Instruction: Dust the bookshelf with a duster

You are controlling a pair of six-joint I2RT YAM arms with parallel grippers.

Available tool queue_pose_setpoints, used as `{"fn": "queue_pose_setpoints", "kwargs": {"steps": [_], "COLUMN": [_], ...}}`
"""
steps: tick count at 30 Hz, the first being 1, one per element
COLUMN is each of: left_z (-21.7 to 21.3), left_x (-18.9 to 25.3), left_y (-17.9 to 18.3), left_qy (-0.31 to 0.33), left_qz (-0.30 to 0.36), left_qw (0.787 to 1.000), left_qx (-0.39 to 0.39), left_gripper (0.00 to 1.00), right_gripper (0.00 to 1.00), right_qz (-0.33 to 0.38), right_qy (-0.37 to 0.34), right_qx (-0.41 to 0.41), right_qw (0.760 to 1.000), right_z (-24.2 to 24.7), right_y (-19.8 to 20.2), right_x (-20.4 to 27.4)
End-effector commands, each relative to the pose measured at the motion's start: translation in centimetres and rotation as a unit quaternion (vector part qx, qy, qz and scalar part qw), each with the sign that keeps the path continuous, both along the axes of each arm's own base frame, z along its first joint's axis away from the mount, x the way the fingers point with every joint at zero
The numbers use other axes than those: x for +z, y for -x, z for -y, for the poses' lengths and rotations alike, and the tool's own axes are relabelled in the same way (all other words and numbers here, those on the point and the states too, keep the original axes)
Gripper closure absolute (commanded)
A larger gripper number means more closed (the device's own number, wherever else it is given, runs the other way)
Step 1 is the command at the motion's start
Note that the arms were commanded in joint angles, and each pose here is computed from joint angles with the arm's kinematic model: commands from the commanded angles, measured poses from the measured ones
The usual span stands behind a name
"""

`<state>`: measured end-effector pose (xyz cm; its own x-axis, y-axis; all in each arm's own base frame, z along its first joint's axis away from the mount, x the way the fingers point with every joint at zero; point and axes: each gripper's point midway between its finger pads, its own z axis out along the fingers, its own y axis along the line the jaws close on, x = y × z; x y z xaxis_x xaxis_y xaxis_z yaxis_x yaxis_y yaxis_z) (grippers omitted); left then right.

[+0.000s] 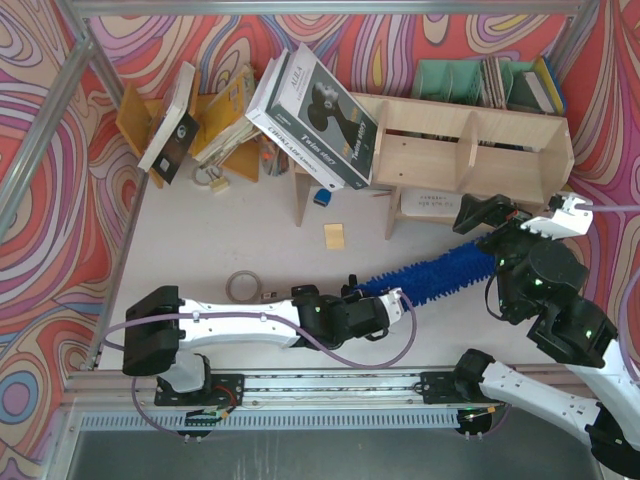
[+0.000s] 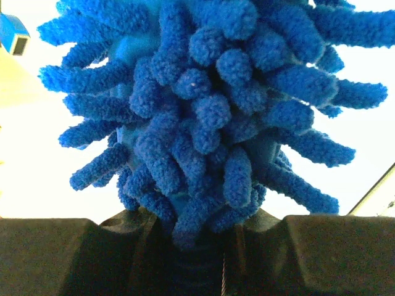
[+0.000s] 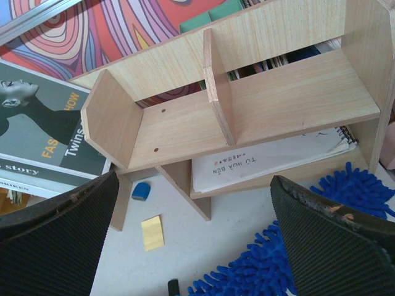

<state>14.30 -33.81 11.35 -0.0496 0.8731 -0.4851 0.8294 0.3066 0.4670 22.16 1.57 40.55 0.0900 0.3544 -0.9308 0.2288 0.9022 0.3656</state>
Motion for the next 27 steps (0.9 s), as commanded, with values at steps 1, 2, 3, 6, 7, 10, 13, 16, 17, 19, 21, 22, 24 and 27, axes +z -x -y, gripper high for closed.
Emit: {"fn": "queue_pose_setpoints", "kwargs": {"steps": [1, 2, 3, 6, 7, 10, 13, 16, 17, 19, 21, 22, 24, 27], "left_z": [-1.0, -1.0, -1.0, -0.8, -0.6, -0.1, 0.1, 0.5, 0.6, 0.6, 0.4, 0.2, -0.1, -0.2], "left_x": [-0.5, -0.9, -1.1, -1.9, -2.1, -2.9, -3.3, -3.4, -3.3, -3.0, -2.8, -2.8, -3.0, -3.0], "left_y": [0.3, 0.4, 0.4, 0.5, 0.6, 0.9, 1.1, 1.4, 1.4, 1.0, 0.2, -0.2, -1.1, -2.1], "left_qy": [0.010, 0.011, 0.010, 0.007, 0.006, 0.001, -0.003, 0.002, 0.006, 0.015, 0.021, 0.023, 0.027, 0.029], "left_qz": [-0.009, -0.012, -0.014, -0.020, -0.025, -0.039, -0.045, -0.057, -0.056, -0.046, -0.037, -0.038, -0.042, -0.043], "left_qw": [0.999, 0.999, 0.999, 0.998, 0.998, 0.998, 0.997, 0.997, 0.997, 0.997, 0.996, 0.994, 0.991, 0.987], "left_qx": [0.041, 0.044, 0.047, 0.055, 0.055, 0.054, 0.056, 0.051, 0.054, 0.062, 0.084, 0.098, 0.125, 0.155], "left_gripper": [1.00, 1.00, 1.00, 1.00, 1.00, 1.00, 1.00, 1.00, 1.00, 1.00, 1.00, 1.00, 1.00, 1.00], "right_gripper": [0.01, 0.01, 0.01, 0.01, 0.01, 0.02, 0.01, 0.01, 0.01, 0.01, 0.01, 0.01, 0.01, 0.01], "right_qz": [0.006, 0.006, 0.005, 0.002, 0.002, 0.002, 0.001, -0.001, -0.002, -0.002, -0.002, -0.002, -0.002, -0.001], "right_qy": [-0.005, -0.005, -0.004, -0.003, -0.003, -0.005, -0.007, -0.006, -0.005, -0.008, -0.009, -0.008, -0.009, -0.010], "right_qx": [-0.005, -0.004, -0.003, -0.002, -0.002, -0.002, -0.002, -0.002, -0.002, -0.003, -0.002, -0.002, -0.002, -0.002], "right_qw": [1.000, 1.000, 1.000, 1.000, 1.000, 1.000, 1.000, 1.000, 1.000, 1.000, 1.000, 1.000, 1.000, 1.000], "right_z": [0.0, -0.1, -0.2, -0.4, -0.4, -0.4, -0.4, -0.4, -0.3, -0.3, -0.3, -0.3, -0.3, -0.2], "right_y": [-0.2, -0.3, -0.3, -0.5, -0.5, -0.4, -0.4, -0.4, -0.4, -0.3, -0.3, -0.3, -0.3, -0.2], "right_x": [0.3, 0.2, 0.2, 0.1, 0.2, 0.1, 0.0, -0.2, -0.2, -0.2, -0.3, -0.3, -0.4, -0.3]}}
